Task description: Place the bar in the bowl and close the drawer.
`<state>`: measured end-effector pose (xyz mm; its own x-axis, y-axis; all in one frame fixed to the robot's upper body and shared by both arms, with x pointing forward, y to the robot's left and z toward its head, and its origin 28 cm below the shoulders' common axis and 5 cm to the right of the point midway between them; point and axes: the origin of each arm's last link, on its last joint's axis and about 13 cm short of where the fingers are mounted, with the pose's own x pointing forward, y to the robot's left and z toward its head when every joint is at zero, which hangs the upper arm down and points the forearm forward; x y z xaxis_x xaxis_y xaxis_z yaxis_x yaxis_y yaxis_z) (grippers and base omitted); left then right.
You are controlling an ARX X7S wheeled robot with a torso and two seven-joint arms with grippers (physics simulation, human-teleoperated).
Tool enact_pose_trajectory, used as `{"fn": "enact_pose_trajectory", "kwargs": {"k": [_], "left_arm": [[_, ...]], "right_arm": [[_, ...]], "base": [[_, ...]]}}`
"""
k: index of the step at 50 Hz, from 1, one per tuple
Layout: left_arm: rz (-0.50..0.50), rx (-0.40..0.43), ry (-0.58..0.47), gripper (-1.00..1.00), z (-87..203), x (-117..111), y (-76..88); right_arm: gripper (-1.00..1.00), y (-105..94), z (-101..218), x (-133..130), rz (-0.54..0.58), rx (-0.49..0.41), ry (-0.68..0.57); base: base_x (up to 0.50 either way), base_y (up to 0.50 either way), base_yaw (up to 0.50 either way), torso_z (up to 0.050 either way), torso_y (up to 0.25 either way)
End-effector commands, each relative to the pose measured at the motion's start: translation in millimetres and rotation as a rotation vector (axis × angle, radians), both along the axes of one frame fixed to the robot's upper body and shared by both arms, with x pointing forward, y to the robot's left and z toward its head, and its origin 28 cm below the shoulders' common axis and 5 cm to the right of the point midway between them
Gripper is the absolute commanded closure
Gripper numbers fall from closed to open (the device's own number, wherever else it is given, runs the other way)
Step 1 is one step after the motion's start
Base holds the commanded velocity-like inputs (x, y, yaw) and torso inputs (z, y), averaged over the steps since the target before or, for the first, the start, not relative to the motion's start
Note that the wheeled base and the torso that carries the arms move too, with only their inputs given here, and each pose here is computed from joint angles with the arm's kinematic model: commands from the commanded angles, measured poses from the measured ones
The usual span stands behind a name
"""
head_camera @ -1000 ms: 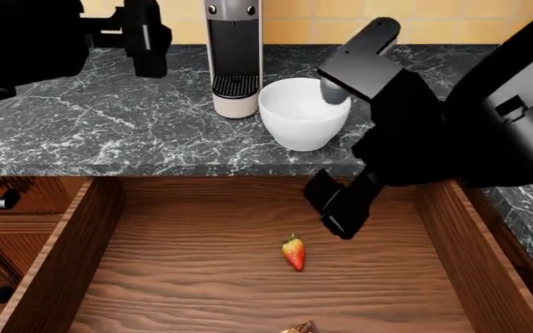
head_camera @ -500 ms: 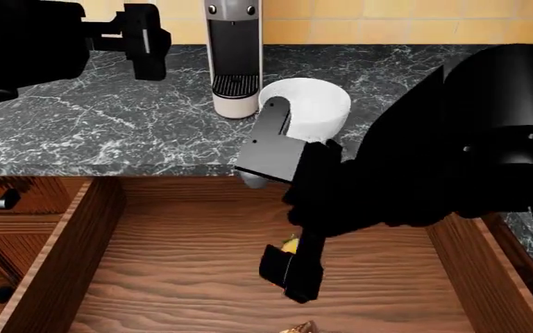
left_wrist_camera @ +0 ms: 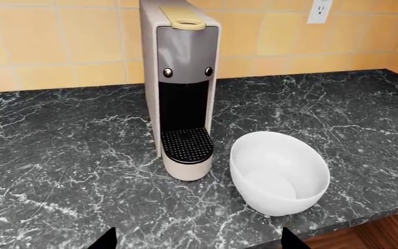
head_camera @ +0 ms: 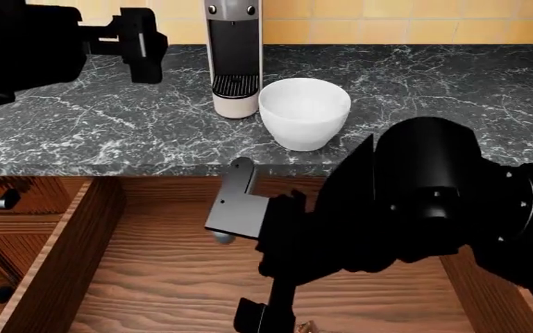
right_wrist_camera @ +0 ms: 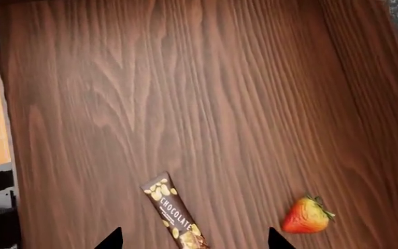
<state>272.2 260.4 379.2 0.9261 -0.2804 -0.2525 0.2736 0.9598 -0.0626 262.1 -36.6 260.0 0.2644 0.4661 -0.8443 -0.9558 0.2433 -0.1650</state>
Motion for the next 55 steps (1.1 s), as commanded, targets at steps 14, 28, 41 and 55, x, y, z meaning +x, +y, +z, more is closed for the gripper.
{"fn": "enact_pose_trajectory", "kwargs": {"k": [14, 28, 41, 55], "left_arm": [[0.004, 0.000, 0.011, -1.00, -5, 2, 2.3], [0.005, -0.004, 0.012, -1.00, -6, 3, 3.6], [0.002, -0.010, 0.019, -1.00, -11, 6, 5.5], [0.004, -0.013, 0.022, -1.00, -11, 6, 6.9]], "right_arm": [[-1.00, 5.8, -56, 2, -0.084, -0.029, 0.030], [-1.00, 7.9, -89, 7, -0.045, -0.137, 0.044], [-1.00, 14.6, -103, 16, -0.010, -0.159, 0.027], [-1.00, 21.0, -121, 15, 0.026, -0.155, 0.086]], "base": [[0.00, 0.00, 0.00, 0.000, 0.000], [0.00, 0.00, 0.00, 0.000, 0.000], [0.00, 0.00, 0.00, 0.000, 0.000], [0.00, 0.00, 0.00, 0.000, 0.000]]}}
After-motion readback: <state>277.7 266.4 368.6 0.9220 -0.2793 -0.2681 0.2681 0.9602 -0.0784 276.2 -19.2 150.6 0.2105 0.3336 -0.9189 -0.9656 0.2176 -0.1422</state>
